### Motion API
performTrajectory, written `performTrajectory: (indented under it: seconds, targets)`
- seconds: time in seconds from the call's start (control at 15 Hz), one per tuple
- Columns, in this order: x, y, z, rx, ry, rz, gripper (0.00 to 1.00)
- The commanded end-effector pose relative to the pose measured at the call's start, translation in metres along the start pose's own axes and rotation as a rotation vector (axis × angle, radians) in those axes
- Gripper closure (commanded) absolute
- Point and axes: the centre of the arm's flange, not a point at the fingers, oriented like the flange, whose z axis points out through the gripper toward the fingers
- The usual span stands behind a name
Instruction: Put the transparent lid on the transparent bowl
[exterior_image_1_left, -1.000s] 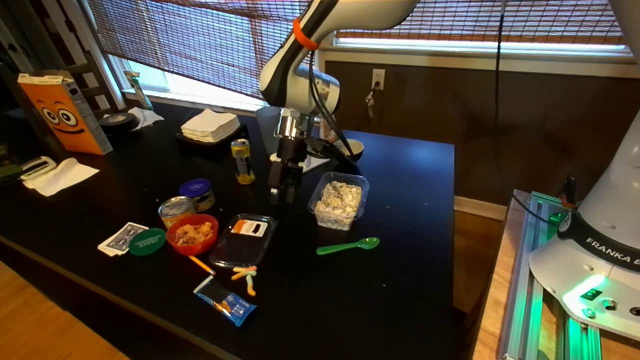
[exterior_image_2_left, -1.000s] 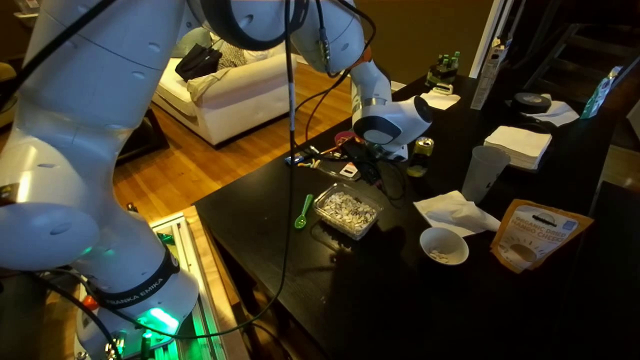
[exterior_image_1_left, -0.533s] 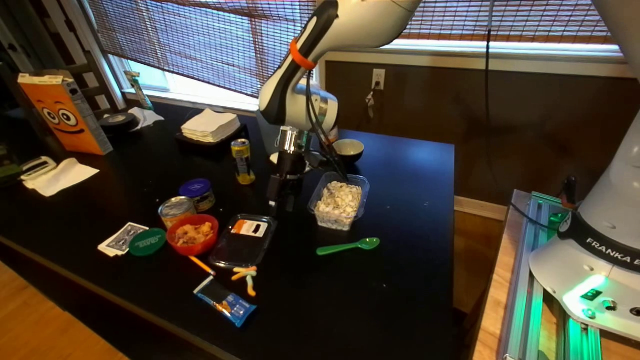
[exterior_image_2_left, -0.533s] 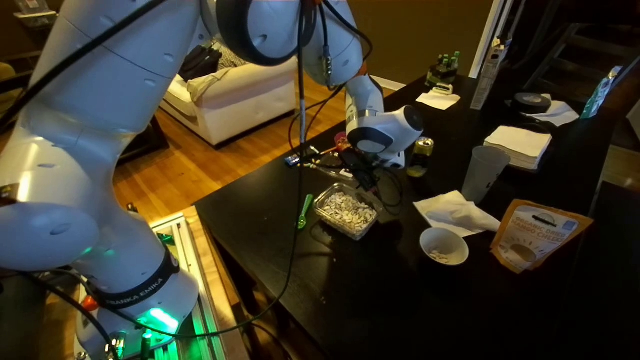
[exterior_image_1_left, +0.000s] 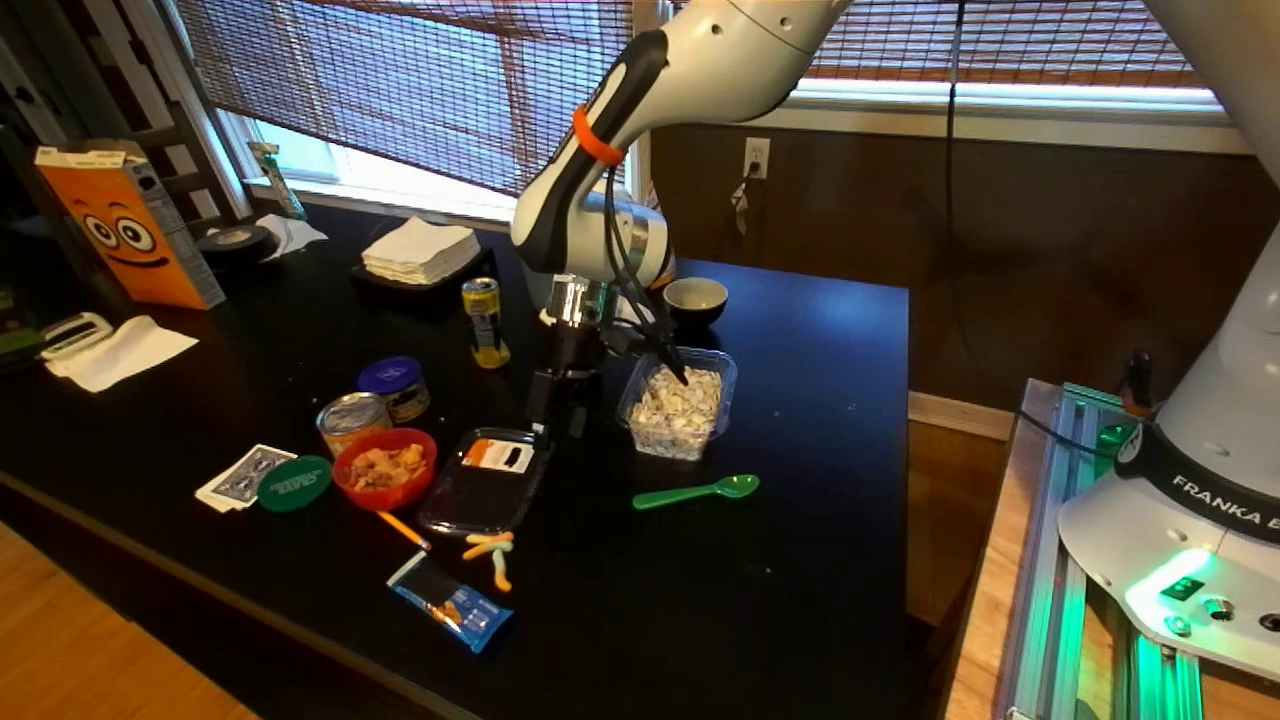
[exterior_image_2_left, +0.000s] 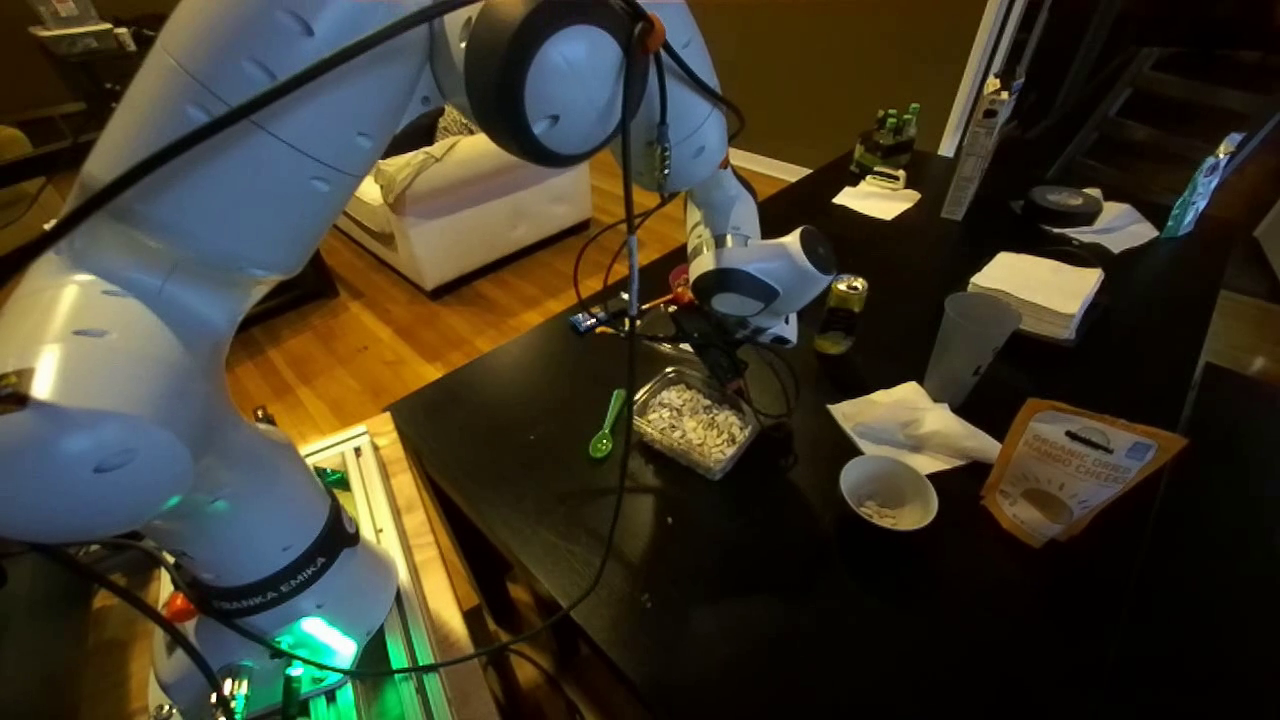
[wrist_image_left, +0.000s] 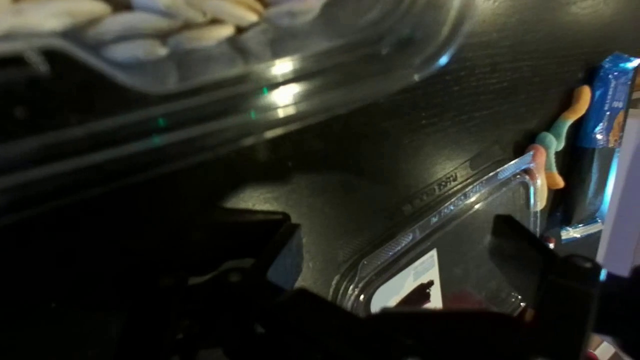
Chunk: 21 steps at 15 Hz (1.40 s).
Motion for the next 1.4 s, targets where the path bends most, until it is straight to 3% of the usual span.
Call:
performTrajectory:
  seconds: [0.0,0.6,1.0,1.07,1.13,1.33]
  targets:
    - [0.014,-0.003,0.012,0.035,-0.025,0.003,0.00]
    - [0.023,-0.018,0.025,0.054,-0.073,0.001,0.02]
    - [0.026,-0.012,0.026,0.067,-0.083,0.012,0.21]
    - [0.026,-0.011,0.026,0.069,-0.083,0.013,0.30]
    - [0.026,-0.010,0.025,0.072,-0.082,0.014,0.27]
    - [0.026,-0.007,0.025,0.079,-0.079,0.018,0.34]
